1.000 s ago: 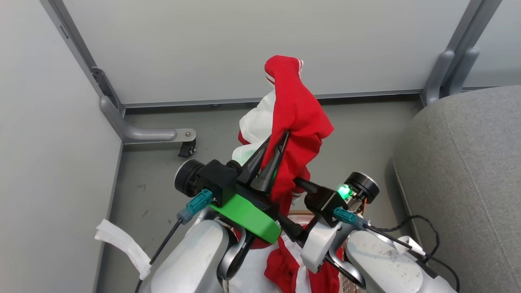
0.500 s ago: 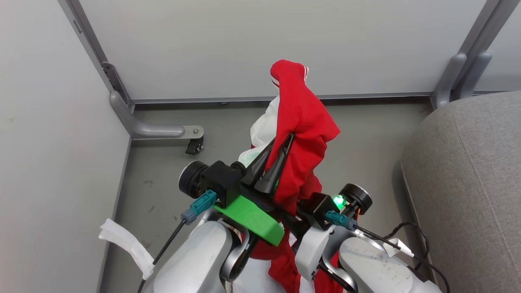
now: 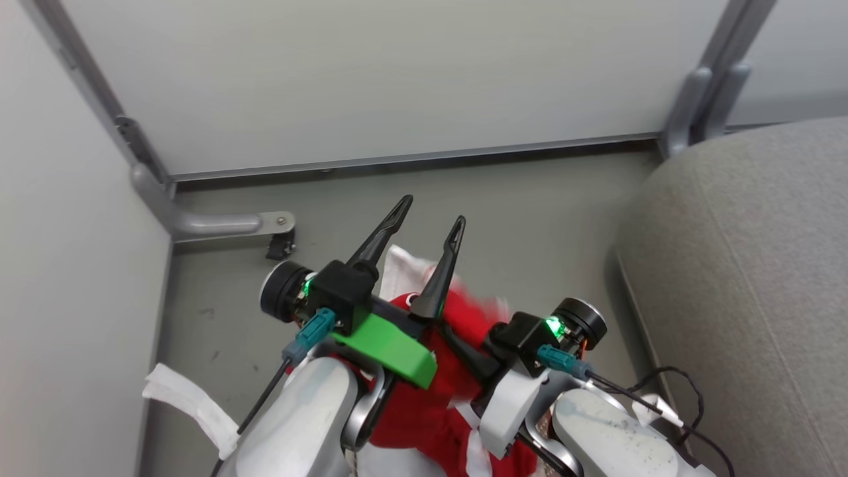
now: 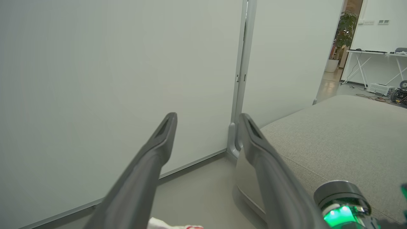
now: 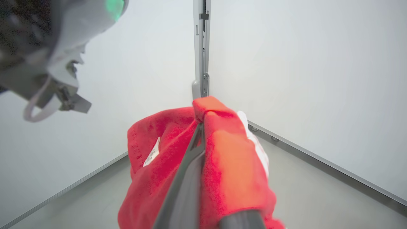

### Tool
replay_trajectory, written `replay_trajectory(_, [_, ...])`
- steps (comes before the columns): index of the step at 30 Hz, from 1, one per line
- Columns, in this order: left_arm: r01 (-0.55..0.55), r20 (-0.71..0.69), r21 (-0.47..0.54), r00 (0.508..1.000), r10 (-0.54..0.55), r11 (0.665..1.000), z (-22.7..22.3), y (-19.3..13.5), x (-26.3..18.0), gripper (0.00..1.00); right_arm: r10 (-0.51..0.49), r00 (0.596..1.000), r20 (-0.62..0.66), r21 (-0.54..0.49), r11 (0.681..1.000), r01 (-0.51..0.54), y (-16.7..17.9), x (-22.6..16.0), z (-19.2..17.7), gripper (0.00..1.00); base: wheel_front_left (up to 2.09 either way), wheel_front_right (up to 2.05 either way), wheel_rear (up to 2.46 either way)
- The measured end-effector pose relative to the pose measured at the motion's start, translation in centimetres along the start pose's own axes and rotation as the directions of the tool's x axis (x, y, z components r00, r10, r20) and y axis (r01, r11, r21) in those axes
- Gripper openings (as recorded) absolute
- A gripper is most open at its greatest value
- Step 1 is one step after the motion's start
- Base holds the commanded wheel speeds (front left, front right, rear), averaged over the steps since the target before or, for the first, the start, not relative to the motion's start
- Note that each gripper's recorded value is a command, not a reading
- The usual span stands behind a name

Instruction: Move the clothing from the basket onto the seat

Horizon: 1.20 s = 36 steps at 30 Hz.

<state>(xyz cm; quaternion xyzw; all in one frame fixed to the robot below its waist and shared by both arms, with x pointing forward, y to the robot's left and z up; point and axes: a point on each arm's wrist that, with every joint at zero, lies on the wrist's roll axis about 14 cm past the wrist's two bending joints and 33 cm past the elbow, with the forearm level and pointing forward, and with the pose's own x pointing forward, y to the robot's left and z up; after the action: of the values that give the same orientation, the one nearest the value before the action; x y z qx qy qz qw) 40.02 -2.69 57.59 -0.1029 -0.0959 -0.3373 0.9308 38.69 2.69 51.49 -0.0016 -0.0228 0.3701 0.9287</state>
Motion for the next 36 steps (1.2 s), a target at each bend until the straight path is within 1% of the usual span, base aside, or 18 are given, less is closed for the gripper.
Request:
replay_trajectory(3, [0.005,-0.025,0.008,1.000,-0.005,1.000,-1.2,0.0,0.2,1.00,-0.040,0.999,0.012,-0.002,0.999,0.040,-1.0,-0.9,0.4,0.00,0.00,0.00,0.00])
replay_trajectory(8, [0.054,-0.056,0.015,0.997,-0.053,0.998,-2.8,-0.9,1.0,1.00,-0.141,0.990,0.019,0.002,0.990,0.141,-3.4,-3.5,0.6,0.00,0.00,0.00,0.00])
replay_trajectory(10, [0.084,-0.069,0.017,0.994,-0.083,0.996,-3.5,-1.6,1.3,1.00,-0.185,0.983,0.020,0.004,0.983,0.185,-4.4,-4.7,0.6,0.00,0.00,0.00,0.00])
replay_trajectory(14, [0.151,-0.093,-0.008,0.984,-0.151,0.989,-5.0,-3.7,2.1,1.00,-0.285,0.958,0.018,0.000,0.959,0.285,-6.5,-7.7,0.6,0.00,0.00,0.00,0.00])
replay_trajectory(16, [0.184,-0.102,-0.023,0.977,-0.185,0.983,-5.6,-4.8,2.5,1.00,-0.336,0.942,0.018,0.000,0.942,0.336,-7.5,-9.2,0.7,0.00,0.00,0.00,0.00])
replay_trajectory(19, [0.247,-0.110,-0.046,0.962,-0.251,0.968,-6.4,-7.0,3.1,1.00,-0.423,0.906,0.018,-0.002,0.906,0.423,-9.2,-11.7,0.8,0.00,0.00,0.00,0.00])
replay_trajectory(22, [0.339,-0.119,-0.082,0.930,-0.347,0.937,-7.3,-10.3,3.5,1.00,-0.522,0.853,0.026,-0.010,0.853,0.522,-11.3,-14.7,1.1,0.00,0.00,0.00,0.00])
replay_trajectory(27, [0.426,-0.116,-0.136,0.890,-0.441,0.895,-8.1,-13.3,4.1,1.00,-0.625,0.781,0.025,-0.033,0.780,0.625,-13.3,-18.2,1.2,0.00,0.00,0.00,0.00])
replay_trajectory(29, [0.449,-0.123,-0.155,0.875,-0.468,0.880,-8.7,-14.1,4.1,1.00,-0.644,0.765,0.017,-0.059,0.763,0.644,-13.9,-19.1,1.1,0.00,0.00,0.00,0.00])
replay_trajectory(32, [0.462,-0.131,-0.175,0.864,-0.486,0.870,-9.5,-14.3,4.3,1.00,-0.668,0.745,0.011,-0.108,0.739,0.665,-15.2,-20.4,1.3,0.00,0.00,0.00,0.00])
replay_trajectory(36, [0.472,-0.138,-0.196,0.854,-0.501,0.859,-10.4,-14.4,4.3,1.00,-0.677,0.735,0.045,-0.217,0.711,0.668,-18.0,-21.4,3.5,0.00,0.00,0.00,0.00])
